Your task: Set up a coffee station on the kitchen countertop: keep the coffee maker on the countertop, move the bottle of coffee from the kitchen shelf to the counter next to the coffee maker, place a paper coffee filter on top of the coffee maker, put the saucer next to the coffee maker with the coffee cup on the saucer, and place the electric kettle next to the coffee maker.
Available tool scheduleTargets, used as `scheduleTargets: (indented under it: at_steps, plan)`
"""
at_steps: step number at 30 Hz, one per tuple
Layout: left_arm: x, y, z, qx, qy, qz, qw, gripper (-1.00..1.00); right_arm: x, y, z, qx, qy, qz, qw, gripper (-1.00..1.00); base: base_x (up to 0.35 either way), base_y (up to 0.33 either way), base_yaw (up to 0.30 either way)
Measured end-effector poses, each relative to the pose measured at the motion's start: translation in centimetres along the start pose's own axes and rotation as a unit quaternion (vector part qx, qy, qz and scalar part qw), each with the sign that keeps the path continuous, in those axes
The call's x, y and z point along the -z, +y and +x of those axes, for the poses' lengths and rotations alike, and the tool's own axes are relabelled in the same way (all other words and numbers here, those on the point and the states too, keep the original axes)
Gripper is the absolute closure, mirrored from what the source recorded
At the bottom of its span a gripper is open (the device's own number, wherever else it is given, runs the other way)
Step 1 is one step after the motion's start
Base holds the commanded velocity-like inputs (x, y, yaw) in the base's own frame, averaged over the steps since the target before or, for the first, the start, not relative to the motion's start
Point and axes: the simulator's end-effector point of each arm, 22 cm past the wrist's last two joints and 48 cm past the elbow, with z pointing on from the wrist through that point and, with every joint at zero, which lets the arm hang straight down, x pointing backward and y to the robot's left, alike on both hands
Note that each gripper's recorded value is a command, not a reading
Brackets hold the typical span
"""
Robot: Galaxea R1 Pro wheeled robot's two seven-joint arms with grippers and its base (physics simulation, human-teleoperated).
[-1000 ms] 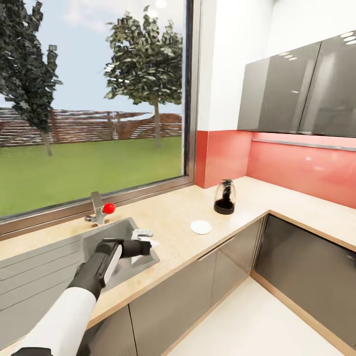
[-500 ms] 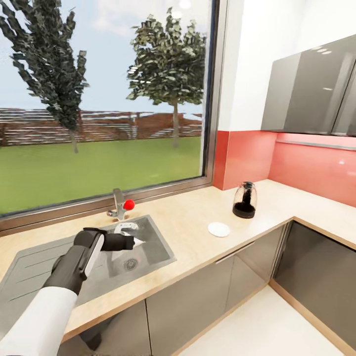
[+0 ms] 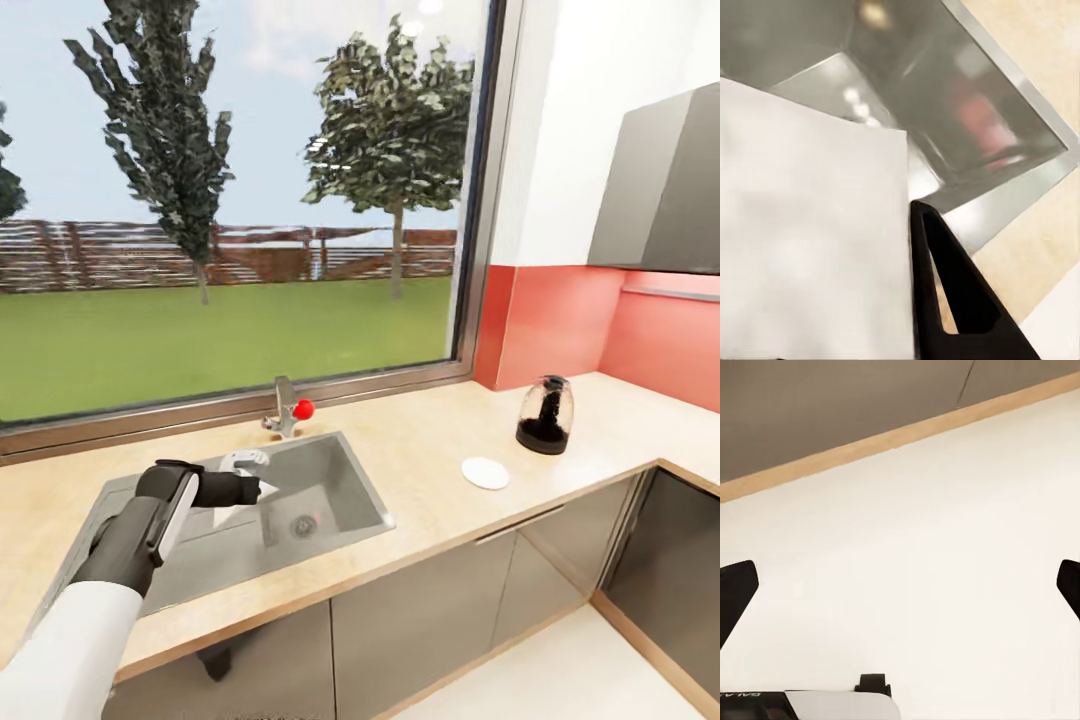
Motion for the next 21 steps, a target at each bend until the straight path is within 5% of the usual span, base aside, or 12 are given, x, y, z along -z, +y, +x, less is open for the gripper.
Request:
scheduleTargets:
  at_steps: [14, 21]
  plan:
    - [1.4, 0.8, -1.7, 0.004, -0.027, -0.007, 0.9996, 1.00, 0.0, 0.1, -0.5, 0.000, -0.011, -0.001, 0.9999, -1.00, -0.019, 0.000, 0.278]
    - [1.5, 0.8, -1.9, 0.004, -0.029, -0.008, 0.9996, 1.00, 0.0, 0.1, -0.7, 0.000, -0.013, -0.001, 0.9999, -1.00, -0.254, 0.112, 0.273]
